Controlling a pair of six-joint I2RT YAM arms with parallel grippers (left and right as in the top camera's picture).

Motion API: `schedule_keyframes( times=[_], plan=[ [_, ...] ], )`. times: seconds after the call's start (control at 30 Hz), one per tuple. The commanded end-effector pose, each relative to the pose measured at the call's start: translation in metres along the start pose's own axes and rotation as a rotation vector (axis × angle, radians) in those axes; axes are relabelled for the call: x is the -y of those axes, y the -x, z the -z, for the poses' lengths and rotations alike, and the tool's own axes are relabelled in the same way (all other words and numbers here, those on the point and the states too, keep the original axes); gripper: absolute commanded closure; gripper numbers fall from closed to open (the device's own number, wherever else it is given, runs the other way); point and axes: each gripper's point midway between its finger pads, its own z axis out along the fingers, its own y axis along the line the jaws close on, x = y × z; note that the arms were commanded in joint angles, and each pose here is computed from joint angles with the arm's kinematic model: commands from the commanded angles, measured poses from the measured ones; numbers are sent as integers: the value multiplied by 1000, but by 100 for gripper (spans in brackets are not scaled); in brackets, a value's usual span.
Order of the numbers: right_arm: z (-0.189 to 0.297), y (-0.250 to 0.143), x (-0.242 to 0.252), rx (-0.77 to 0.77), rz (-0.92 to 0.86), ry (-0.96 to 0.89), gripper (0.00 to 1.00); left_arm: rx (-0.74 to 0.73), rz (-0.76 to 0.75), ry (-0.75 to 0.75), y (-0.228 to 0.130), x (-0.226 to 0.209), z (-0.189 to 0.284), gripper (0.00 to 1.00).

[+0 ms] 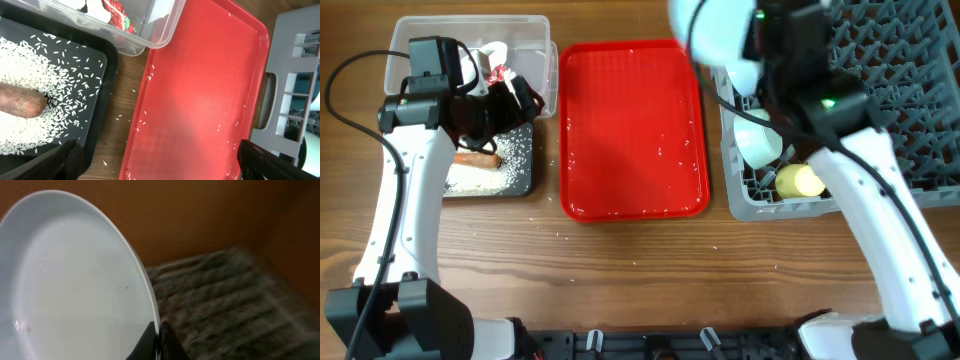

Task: Sort waste into correct bins and load items into the dishwasher rack
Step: 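Lift the plate with the right gripper and stand it upright in the rack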

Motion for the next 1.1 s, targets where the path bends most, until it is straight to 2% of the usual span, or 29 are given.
schedule_keyframes(
  times=[0.0,0.13,0.23,0.33,0.77,0.93,1.07],
  plan=[
    [-2,24,66,53,265,-347,96,8,-8,4,4,-1,0,0],
    [-22,17,82,-29,506,-387,96,9,-8,4,4,0,1,0],
    [-45,2,90,-104,672,-360,96,8,-8,4,4,-1,0,0],
    [-72,-24,88,-186,791,-259,96,9,-8,4,4,0,1,0],
    [-136,-115,85,-443,926,-213,96,8,-8,4,4,-1,0,0],
    [-142,-107,95,-416,875,-262,96,8,-8,4,4,-1,0,0],
    [-139,-87,109,-376,868,-372,96,8,-8,4,4,-1,0,0]
  ],
)
